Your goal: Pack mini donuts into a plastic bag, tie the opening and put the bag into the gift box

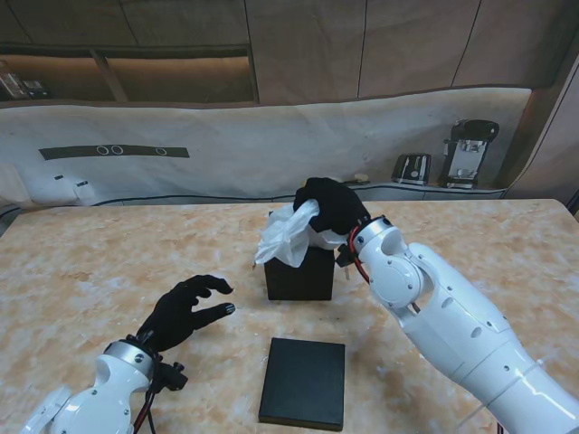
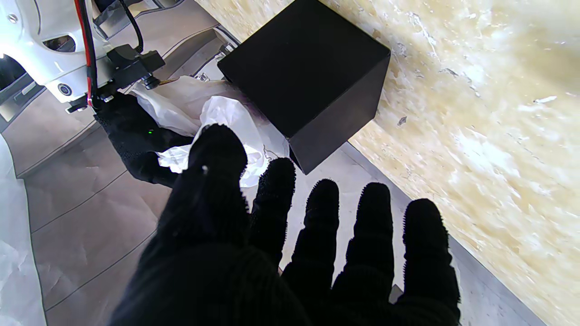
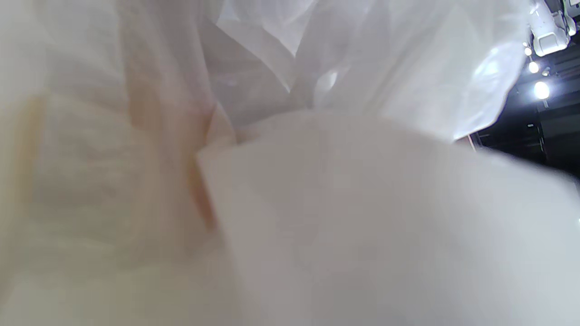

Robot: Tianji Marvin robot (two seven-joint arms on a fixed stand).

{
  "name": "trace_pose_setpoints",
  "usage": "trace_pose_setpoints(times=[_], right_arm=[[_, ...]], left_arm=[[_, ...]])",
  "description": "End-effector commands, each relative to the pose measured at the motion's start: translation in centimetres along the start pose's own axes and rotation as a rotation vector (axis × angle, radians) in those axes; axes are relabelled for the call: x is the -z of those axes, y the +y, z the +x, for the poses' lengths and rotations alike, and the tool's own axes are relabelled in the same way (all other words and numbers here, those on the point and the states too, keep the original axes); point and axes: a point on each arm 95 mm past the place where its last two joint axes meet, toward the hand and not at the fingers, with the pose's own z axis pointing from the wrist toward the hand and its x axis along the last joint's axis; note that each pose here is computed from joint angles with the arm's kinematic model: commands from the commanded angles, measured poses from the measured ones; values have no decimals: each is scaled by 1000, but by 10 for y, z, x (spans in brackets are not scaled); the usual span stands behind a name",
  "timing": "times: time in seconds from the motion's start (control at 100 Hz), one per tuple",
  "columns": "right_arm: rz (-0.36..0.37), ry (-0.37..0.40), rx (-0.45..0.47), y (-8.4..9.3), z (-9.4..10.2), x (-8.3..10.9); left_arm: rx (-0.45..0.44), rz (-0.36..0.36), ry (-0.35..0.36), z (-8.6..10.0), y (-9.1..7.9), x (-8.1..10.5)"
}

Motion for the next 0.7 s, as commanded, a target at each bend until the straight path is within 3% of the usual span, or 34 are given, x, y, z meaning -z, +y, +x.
trace_pose_setpoints(times=[0.0,0.34,0.69], right_arm=[[25,0,9,-3,-1,-4],[52,-5,65,-8,-11,-18],[120,134,229,-10,-11,-28]], left_arm=[[2,-16,-6,0,1,1],[1,-24,-22,-2,0,1],[1,-30,-38,-3,-1,1]])
